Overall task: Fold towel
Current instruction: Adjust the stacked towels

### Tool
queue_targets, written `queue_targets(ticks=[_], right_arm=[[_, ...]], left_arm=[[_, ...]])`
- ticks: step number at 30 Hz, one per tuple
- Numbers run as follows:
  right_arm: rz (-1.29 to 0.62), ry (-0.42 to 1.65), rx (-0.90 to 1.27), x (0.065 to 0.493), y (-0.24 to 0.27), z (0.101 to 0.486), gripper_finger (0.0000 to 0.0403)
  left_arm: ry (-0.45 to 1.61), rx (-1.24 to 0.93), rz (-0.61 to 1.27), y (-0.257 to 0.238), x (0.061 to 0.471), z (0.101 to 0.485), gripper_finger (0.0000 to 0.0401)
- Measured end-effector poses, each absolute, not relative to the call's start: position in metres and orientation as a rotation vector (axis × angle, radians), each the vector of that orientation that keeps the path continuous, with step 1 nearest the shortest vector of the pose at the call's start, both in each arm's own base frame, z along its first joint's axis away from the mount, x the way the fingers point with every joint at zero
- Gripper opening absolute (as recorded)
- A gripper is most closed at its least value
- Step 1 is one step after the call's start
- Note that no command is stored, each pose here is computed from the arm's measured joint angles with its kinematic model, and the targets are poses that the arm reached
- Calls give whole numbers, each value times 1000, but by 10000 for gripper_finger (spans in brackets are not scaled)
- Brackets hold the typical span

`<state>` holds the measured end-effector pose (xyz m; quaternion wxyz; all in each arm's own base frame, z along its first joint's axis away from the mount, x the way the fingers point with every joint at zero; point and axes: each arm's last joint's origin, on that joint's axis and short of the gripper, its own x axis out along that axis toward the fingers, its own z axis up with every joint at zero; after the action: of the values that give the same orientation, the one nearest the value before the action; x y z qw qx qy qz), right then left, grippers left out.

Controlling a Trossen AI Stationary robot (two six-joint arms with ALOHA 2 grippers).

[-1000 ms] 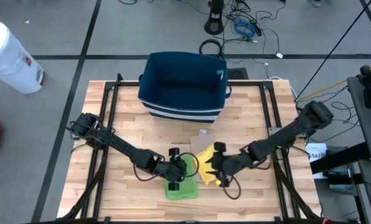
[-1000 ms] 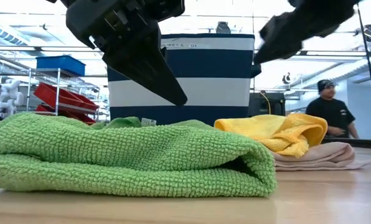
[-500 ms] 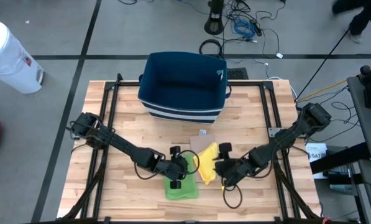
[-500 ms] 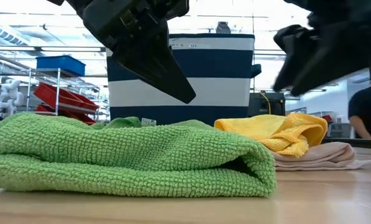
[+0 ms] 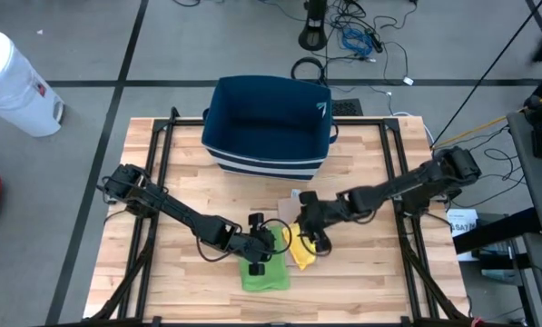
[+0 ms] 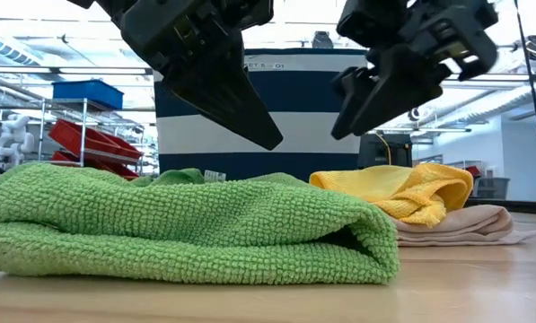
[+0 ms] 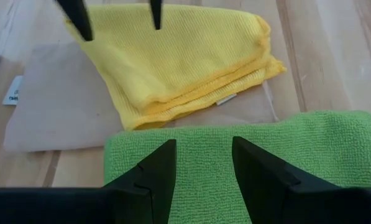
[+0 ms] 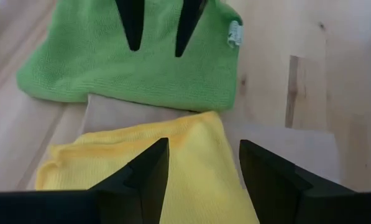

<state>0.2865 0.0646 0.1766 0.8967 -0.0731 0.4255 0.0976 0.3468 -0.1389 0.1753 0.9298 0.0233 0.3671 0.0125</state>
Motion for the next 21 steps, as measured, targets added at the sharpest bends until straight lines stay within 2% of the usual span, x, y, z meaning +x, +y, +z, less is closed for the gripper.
queue_targets(ticks=[11,21], right_arm=[[380,858,-59,302,43,161,183],[364,895,-79,313,31,135,183]], left_arm=[[752,50,25,-139,347,175,163],[757,52,23,-140,346,175,163]])
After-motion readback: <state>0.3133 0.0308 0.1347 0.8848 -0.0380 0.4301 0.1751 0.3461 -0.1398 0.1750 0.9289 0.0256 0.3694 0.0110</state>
